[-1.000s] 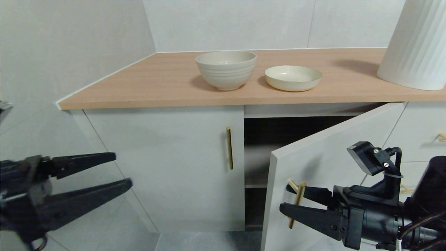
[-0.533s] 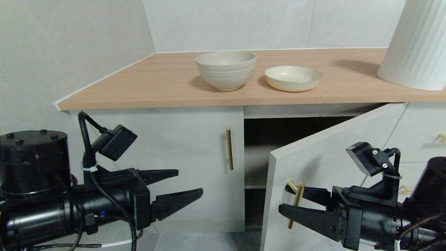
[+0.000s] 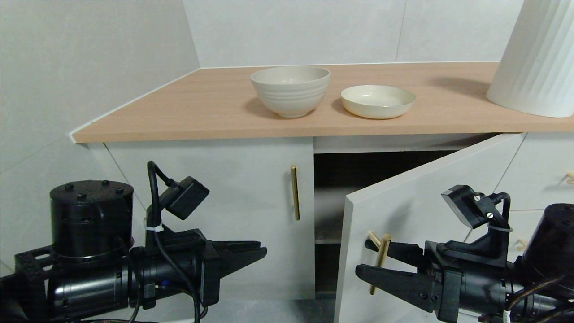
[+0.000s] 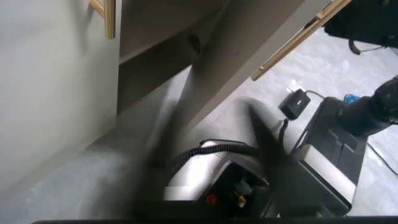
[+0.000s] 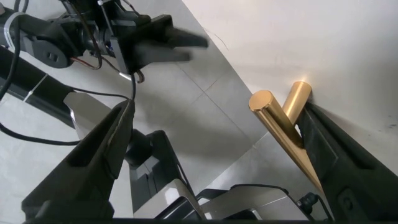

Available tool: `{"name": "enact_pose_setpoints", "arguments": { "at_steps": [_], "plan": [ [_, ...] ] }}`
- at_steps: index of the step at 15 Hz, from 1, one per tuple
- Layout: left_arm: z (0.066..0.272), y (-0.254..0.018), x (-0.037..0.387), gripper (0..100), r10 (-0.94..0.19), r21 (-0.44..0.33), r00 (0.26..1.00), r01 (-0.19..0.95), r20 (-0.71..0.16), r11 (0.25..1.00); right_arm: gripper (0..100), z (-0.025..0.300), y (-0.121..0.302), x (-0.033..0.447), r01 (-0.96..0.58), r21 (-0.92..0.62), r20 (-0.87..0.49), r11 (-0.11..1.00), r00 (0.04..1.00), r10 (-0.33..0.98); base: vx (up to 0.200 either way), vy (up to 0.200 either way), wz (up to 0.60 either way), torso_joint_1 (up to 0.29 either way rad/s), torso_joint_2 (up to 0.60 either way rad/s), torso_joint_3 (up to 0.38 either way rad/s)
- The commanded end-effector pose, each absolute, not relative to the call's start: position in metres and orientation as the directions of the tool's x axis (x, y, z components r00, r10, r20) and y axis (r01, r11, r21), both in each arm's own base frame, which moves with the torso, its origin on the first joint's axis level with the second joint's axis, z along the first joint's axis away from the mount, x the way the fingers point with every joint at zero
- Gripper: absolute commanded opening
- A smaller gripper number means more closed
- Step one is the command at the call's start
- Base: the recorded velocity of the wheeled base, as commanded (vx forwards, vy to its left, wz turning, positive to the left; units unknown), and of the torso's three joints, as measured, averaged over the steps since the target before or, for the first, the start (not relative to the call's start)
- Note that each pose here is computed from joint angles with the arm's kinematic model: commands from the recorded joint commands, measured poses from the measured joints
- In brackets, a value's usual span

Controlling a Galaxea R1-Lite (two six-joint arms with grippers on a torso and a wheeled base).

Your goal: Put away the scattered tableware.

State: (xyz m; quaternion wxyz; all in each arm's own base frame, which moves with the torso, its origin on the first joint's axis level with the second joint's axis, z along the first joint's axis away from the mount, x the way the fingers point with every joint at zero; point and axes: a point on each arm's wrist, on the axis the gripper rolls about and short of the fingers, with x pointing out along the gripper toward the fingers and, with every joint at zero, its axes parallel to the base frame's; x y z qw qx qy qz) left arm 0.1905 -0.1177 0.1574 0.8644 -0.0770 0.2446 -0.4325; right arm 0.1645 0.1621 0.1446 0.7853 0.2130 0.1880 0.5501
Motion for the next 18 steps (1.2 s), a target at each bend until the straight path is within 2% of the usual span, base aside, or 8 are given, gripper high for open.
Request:
{"name": "enact_pose_setpoints", "arguments": {
  "at_steps": [1,5,10,11,13,16,18],
  "plan": [
    [0.155,-0.12,0.189,0,-0.789,-0.347,0.493,0.715,-0.365,0.607,100,0.143,0.163,0.165,-0.78,0.546,-0.07,0.305,0.32,0.945,0.0,0.0,0.0,0.0,0.0,0.0],
    [0.152,-0.127,0.196,0,-0.799,-0.347,0.479,0.726,-0.364,0.593,100,0.142,0.164,0.166,-0.78,0.547,-0.072,0.305,0.319,0.945,0.0,0.0,0.0,0.0,0.0,0.0],
    [0.134,-0.162,0.215,0,-0.852,-0.31,0.448,0.798,-0.269,0.517,100,0.143,0.163,0.165,-0.783,0.542,-0.067,0.305,0.322,0.944,0.0,0.0,0.0,0.0,0.0,0.0],
    [0.119,-0.178,0.222,0,-0.87,-0.302,0.426,0.82,-0.247,0.487,100,0.143,0.163,0.165,-0.784,0.541,-0.067,0.305,0.322,0.944,0.0,0.0,0.0,0.0,0.0,0.0],
    [0.102,-0.204,0.235,0,-0.897,-0.274,0.408,0.855,-0.167,0.44,100,0.144,0.163,0.165,-0.785,0.54,-0.066,0.304,0.321,0.945,0.0,0.0,0.0,0.0,0.0,0.0],
    [0.093,-0.222,0.248,0,-0.912,-0.29,0.404,0.866,-0.075,0.408,100,0.143,0.163,0.165,-0.783,0.542,-0.07,0.305,0.32,0.945,0.0,0.0,0.0,0.0,0.0,0.0],
    [0.102,-0.232,0.251,0,-0.92,-0.321,0.391,0.871,-0.003,0.371,100,0.142,0.164,0.165,-0.781,0.544,-0.074,0.307,0.32,0.945,0.0,0.0,0.0,0.0,0.0,0.0]
  ]
}}
